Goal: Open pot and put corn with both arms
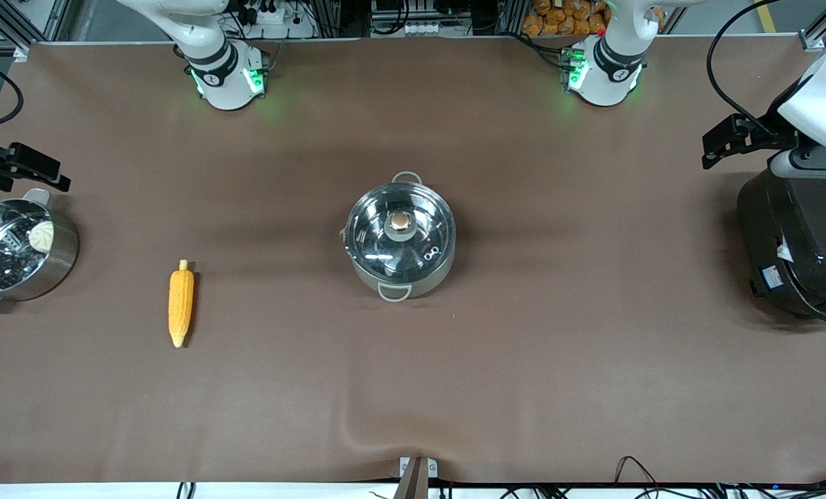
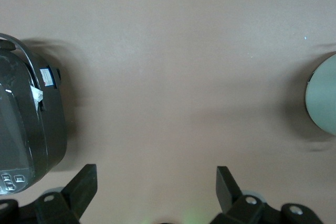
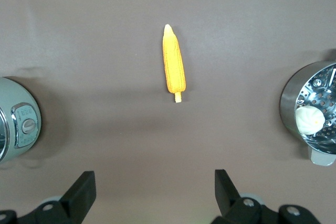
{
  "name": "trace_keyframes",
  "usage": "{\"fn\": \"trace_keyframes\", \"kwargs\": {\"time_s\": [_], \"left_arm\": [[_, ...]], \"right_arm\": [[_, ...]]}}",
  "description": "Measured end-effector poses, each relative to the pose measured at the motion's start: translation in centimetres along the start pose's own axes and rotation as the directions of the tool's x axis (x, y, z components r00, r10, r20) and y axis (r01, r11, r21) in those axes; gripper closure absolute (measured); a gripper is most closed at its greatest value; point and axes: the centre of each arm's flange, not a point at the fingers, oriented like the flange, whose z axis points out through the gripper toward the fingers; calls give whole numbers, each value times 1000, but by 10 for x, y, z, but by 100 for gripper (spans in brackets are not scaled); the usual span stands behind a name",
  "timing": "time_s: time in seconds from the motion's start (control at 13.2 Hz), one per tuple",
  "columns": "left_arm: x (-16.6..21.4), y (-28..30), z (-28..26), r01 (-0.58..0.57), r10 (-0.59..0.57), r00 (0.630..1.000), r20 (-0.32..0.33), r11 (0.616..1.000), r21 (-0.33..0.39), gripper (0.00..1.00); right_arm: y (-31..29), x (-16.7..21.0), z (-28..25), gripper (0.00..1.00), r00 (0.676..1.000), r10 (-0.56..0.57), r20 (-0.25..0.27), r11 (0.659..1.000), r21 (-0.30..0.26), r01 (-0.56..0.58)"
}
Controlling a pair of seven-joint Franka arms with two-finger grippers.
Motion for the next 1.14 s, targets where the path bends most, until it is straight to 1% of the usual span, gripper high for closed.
{"fn": "trace_keyframes", "kwargs": {"time_s": [0.15,0.53,0.68,0.91,1.06,1.14], "left_arm": [[0,-4,0,7,-7,1000,0,1000,0,0],[1,-6,-2,11,-11,1000,-5,1000,0,0],[3,-6,-4,10,-10,1000,-10,1000,1,0],[4,3,-2,-7,7,1000,-2,1000,1,0],[6,22,1,-28,28,1000,5,1000,-5,0],[9,38,3,-15,15,1000,8,1000,-17,0]], "right_arm": [[-2,4,6,0,1000,-5,10,1000,1,5],[-3,5,9,0,1000,-7,15,1000,1,7],[-5,13,24,0,999,-15,45,1000,4,15],[-15,43,87,0,989,-53,140,999,4,53],[-19,77,154,0,984,-69,165,998,4,69],[-19,92,189,0,982,-73,172,997,7,73]]}}
